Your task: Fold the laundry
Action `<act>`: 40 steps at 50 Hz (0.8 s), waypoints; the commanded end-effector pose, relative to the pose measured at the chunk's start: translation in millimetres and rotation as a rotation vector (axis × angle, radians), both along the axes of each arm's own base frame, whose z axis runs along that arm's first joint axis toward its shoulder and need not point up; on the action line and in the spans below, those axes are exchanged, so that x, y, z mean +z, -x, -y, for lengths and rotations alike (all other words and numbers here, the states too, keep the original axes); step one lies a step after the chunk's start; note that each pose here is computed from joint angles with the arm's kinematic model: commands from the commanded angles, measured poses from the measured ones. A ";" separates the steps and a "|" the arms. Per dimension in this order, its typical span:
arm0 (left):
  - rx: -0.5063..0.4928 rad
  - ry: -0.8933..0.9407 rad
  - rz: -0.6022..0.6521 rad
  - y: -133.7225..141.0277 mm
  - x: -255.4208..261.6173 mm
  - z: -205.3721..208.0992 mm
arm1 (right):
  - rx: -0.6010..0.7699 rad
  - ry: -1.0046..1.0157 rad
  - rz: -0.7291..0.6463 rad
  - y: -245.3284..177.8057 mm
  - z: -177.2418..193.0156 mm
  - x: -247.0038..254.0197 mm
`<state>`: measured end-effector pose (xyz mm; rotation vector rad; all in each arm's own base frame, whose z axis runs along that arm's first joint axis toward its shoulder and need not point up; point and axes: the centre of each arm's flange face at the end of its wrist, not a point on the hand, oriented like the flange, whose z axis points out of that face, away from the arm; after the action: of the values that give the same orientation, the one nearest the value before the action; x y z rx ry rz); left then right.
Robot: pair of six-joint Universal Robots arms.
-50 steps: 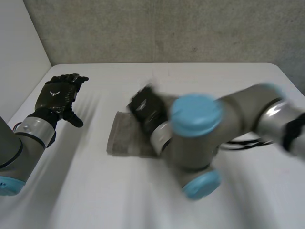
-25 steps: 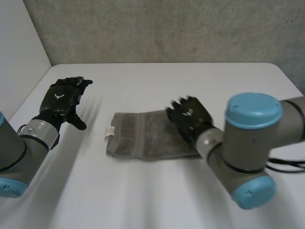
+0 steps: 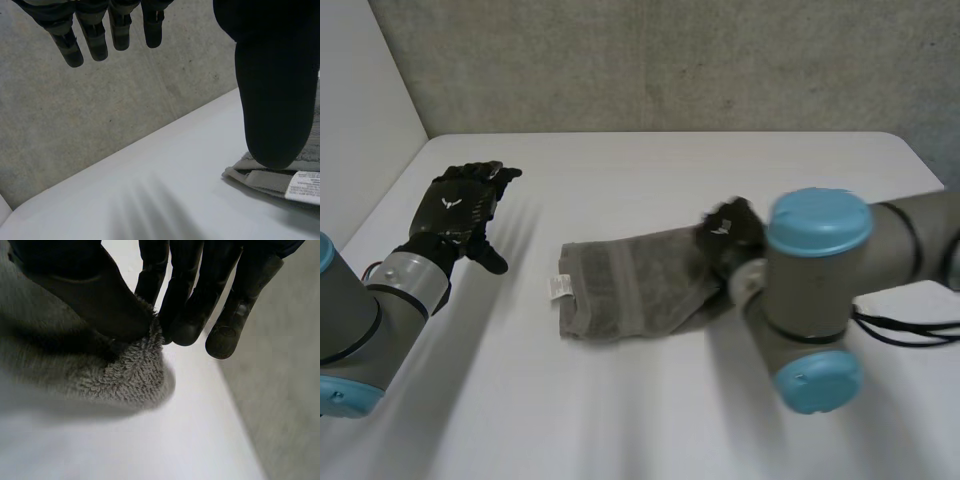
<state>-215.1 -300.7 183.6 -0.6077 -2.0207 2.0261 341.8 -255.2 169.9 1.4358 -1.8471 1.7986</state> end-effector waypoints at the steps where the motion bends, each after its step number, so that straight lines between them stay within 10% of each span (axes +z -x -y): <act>1: 0.003 0.000 0.000 -0.5 0.1 0.2 | 0.306 0.209 -0.058 -72.3 -59.4 4.8; 6: 0.003 0.002 0.000 -0.5 0.6 0.1 | 0.668 0.234 -0.157 -102.6 -119.1 -44.6; 12: 0.006 0.003 -0.001 -1.1 1.5 0.3 | 0.678 0.213 -0.183 -99.2 -122.6 -54.6; 26: -0.049 0.036 -0.040 20.6 17.1 -1.2 | 0.311 -0.027 0.472 -39.4 -48.9 58.3; 40: -0.201 -0.276 -0.047 81.7 -35.8 -28.0 | 0.048 -0.492 0.562 -14.4 -2.2 -5.9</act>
<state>-276.1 -282.3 187.3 -0.6252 -1.9524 1.7998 356.6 -242.5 203.3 1.2416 -2.3955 2.2533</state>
